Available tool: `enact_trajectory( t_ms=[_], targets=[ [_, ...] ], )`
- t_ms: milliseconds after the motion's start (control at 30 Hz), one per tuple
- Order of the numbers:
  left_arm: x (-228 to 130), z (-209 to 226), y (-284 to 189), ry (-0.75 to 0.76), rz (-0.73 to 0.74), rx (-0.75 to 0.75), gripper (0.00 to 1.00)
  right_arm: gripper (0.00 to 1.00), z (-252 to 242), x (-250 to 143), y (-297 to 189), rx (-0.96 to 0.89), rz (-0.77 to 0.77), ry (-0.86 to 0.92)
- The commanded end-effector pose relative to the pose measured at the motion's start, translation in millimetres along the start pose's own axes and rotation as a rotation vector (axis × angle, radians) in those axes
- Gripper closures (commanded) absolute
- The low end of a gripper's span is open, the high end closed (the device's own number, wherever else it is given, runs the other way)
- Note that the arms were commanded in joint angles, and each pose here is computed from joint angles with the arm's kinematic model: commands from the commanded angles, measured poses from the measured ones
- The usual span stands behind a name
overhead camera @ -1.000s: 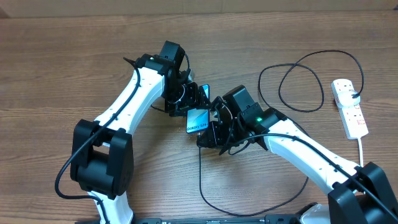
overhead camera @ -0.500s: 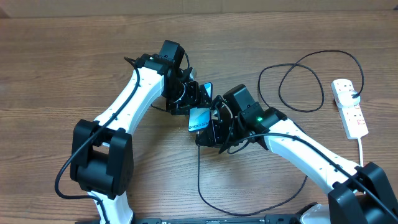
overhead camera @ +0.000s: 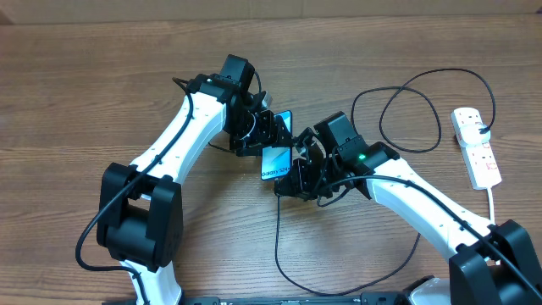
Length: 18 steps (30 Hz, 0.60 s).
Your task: Plug charger to phone and switch on socket
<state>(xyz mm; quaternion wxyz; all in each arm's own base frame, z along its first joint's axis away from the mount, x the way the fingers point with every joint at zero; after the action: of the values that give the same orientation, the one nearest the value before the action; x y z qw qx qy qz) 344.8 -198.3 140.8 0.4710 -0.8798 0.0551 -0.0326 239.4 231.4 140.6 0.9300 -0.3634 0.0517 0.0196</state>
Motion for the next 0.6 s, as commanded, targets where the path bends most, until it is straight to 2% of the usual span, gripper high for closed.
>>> enact_trajectory(
  t_ms=[0,267,567],
  targets=[
    [-2,-12,-9,0.044,-0.014,-0.04,0.96,0.96,4,6,-4,0.005,-0.03,-0.009],
    [-5,-11,-9,0.015,0.0,-0.036,0.96,0.96,9,14,-5,0.026,-0.069,-0.04],
    [-4,-10,-9,0.018,-0.005,-0.03,0.96,0.96,5,19,-5,-0.003,-0.11,0.088]
  ],
)
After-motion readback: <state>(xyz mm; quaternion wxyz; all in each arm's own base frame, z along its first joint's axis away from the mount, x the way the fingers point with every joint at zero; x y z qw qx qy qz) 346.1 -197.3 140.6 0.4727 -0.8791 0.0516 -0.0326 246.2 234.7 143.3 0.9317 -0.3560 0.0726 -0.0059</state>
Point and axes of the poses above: each gripper's point midway between its finger pads, its own y axis out along the fingers, its own z axis along the line the jaws close on, x = y × z, the point moved 5 cm from there along -y, back along the fingers, and after that the axes turned 8 degrees about y, right-handed, at the moved point
